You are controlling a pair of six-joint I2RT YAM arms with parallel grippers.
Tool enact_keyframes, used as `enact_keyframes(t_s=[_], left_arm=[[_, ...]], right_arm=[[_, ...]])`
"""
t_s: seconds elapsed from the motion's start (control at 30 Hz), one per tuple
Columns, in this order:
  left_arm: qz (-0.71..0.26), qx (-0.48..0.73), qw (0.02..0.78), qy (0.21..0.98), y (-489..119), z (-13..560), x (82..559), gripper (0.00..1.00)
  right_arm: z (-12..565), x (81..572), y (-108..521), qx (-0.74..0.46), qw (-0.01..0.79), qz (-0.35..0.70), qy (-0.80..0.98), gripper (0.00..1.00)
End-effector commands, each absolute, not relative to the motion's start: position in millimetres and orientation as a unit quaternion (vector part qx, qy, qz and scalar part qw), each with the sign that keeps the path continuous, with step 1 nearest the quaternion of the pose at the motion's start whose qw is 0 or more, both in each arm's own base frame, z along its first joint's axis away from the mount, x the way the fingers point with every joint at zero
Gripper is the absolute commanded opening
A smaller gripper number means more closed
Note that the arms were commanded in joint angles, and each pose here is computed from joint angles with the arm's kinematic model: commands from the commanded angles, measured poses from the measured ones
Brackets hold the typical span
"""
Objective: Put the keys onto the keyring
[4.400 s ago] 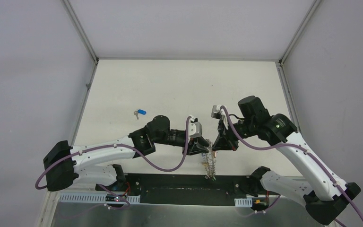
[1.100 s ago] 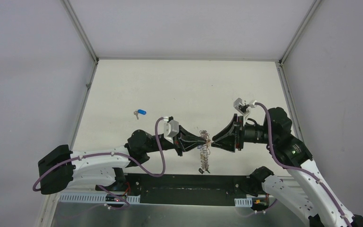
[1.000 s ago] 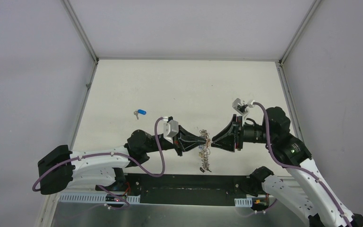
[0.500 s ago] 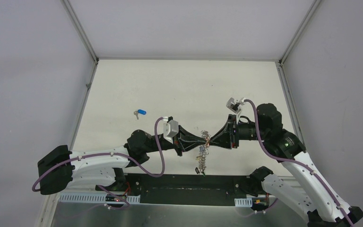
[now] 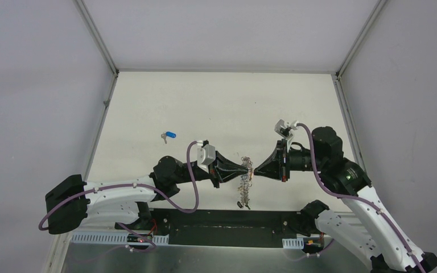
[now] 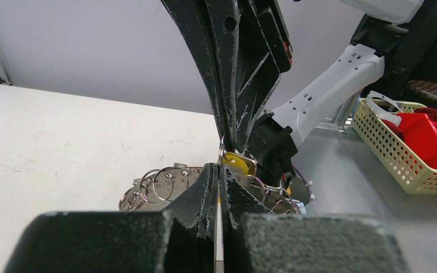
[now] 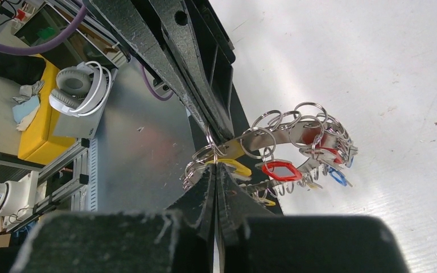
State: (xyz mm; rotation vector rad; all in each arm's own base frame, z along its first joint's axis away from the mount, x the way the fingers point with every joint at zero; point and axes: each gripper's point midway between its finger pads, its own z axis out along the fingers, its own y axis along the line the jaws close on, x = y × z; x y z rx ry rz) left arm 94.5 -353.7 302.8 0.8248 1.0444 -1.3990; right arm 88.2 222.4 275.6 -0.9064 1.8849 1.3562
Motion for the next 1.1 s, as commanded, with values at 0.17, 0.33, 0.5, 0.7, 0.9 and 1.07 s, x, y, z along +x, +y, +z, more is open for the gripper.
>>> enact_keyframes(t_s=[0.17, 0.33, 0.5, 0.7, 0.9, 1.07], left_arm=[[-0.613, 0.329, 0.599, 0.397, -343.6, 339.5, 89.7, 0.0], [-0.614, 0.331, 0.598, 0.395, -343.3, 340.3, 88.5, 0.0], [-0.614, 0.332, 0.599, 0.393, -342.7, 341.0, 88.0, 0.0], [-0.614, 0.333, 0.599, 0.392, -343.2, 341.6, 87.5, 0.0], [-0.613, 0.335, 0.598, 0.393, -344.9, 341.2, 88.1, 0.0], [-0.615, 0.339, 0.595, 0.391, -347.2, 342.2, 87.3, 0.0]], right_arm=[[270.1, 89.6, 221.5, -0.353, 0.318, 0.51, 0.717, 0.0], [260.8, 89.3, 224.0, -0.353, 0.297, 0.514, 0.723, 0.0], [254.2, 88.5, 225.5, -0.354, 0.281, 0.518, 0.726, 0.0], [249.9, 88.7, 225.8, -0.355, 0.277, 0.517, 0.728, 0.0], [251.5, 91.0, 228.9, -0.356, 0.277, 0.523, 0.724, 0.0], [250.2, 94.0, 233.4, -0.355, 0.276, 0.532, 0.718, 0.0]])
